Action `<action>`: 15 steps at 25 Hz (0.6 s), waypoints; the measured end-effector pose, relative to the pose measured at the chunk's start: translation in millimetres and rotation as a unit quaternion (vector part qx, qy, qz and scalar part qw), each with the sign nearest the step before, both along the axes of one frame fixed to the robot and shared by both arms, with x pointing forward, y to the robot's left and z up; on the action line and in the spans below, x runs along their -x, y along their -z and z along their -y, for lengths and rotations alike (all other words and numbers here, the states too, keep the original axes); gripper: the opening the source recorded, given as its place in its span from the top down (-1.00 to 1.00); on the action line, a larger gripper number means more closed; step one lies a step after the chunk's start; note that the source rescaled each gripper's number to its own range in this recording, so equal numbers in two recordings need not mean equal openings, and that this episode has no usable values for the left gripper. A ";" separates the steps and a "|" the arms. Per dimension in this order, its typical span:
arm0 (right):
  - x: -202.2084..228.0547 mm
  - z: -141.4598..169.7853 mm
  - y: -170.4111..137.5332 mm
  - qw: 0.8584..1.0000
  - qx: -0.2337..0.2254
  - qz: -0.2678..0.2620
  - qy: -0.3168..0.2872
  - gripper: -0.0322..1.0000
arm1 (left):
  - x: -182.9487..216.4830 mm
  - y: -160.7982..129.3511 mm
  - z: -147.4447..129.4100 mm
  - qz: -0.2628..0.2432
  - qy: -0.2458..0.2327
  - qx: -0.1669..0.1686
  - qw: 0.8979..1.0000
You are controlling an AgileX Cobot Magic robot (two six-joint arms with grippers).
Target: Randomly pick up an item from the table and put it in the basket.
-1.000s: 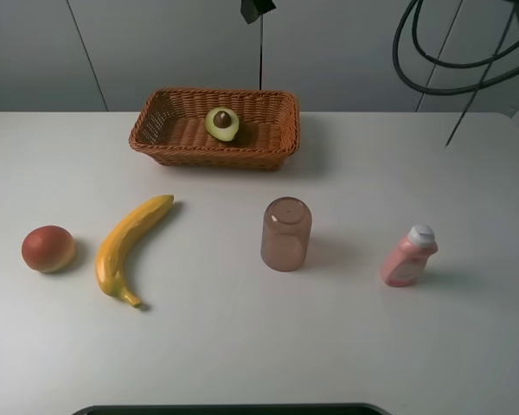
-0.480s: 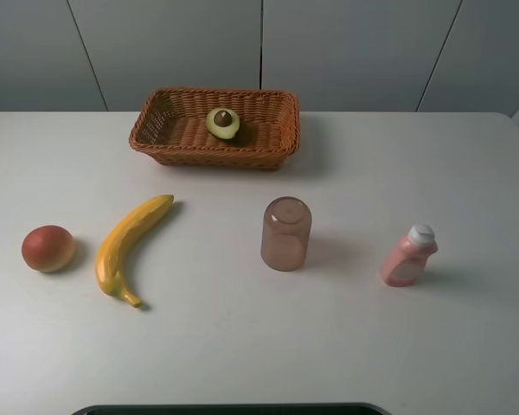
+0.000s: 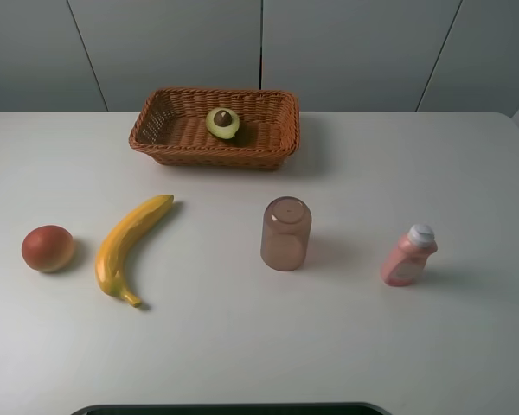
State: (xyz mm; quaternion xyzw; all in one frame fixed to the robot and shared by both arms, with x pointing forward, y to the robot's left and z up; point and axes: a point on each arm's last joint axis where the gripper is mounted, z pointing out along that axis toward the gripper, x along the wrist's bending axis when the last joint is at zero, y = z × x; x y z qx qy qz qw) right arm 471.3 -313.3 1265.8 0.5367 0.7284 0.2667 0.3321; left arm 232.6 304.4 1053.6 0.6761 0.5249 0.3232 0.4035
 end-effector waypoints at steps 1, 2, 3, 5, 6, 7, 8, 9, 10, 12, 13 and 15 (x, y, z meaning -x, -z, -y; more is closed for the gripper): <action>12.5 -1.7 -2.2 1.000 0.000 0.010 -0.001 -0.99 | 0.0 0.0 0.0 0.000 0.000 0.000 1.000; 21.7 -3.0 -0.4 1.000 -0.001 0.013 -0.002 -0.99 | 0.0 0.0 0.0 0.000 0.000 0.000 1.000; 34.2 -4.5 0.0 1.000 -0.002 0.018 -0.003 -0.99 | 0.0 0.0 0.0 0.000 0.000 0.000 1.000; 61.0 -7.9 -0.8 0.999 -0.003 0.040 -0.004 -0.99 | 0.0 0.0 0.0 0.000 0.000 0.000 1.000; 71.7 -9.1 1.9 0.999 -0.003 0.044 -0.003 -0.99 | 0.0 0.0 0.0 0.000 0.000 0.000 1.000; 86.0 -10.4 3.8 0.999 -0.001 0.052 -0.003 -0.99 | 0.0 0.0 0.0 0.000 0.000 0.000 1.000; 100.6 -10.9 5.2 0.998 0.004 0.061 0.002 -0.99 | 0.0 0.0 0.0 0.000 0.000 0.000 1.000; 114.9 -11.3 9.2 0.998 0.008 0.067 0.007 -0.99 | 0.0 0.0 0.0 0.000 0.000 0.000 1.000; 125.6 -10.6 15.2 0.997 0.013 0.068 0.017 -0.99 | 0.0 0.0 0.0 0.000 0.000 0.000 1.000; 153.2 -9.9 26.3 0.996 0.015 0.080 0.041 -0.99 | 0.0 0.0 0.0 0.000 0.000 0.000 1.000; 162.3 -9.7 35.1 0.996 0.013 0.079 0.050 -0.99 | 0.0 0.0 0.0 0.000 0.000 0.000 1.000; 185.4 -10.5 51.7 0.994 0.008 0.089 0.065 -0.99 | 0.0 0.0 0.0 0.000 0.000 0.000 1.000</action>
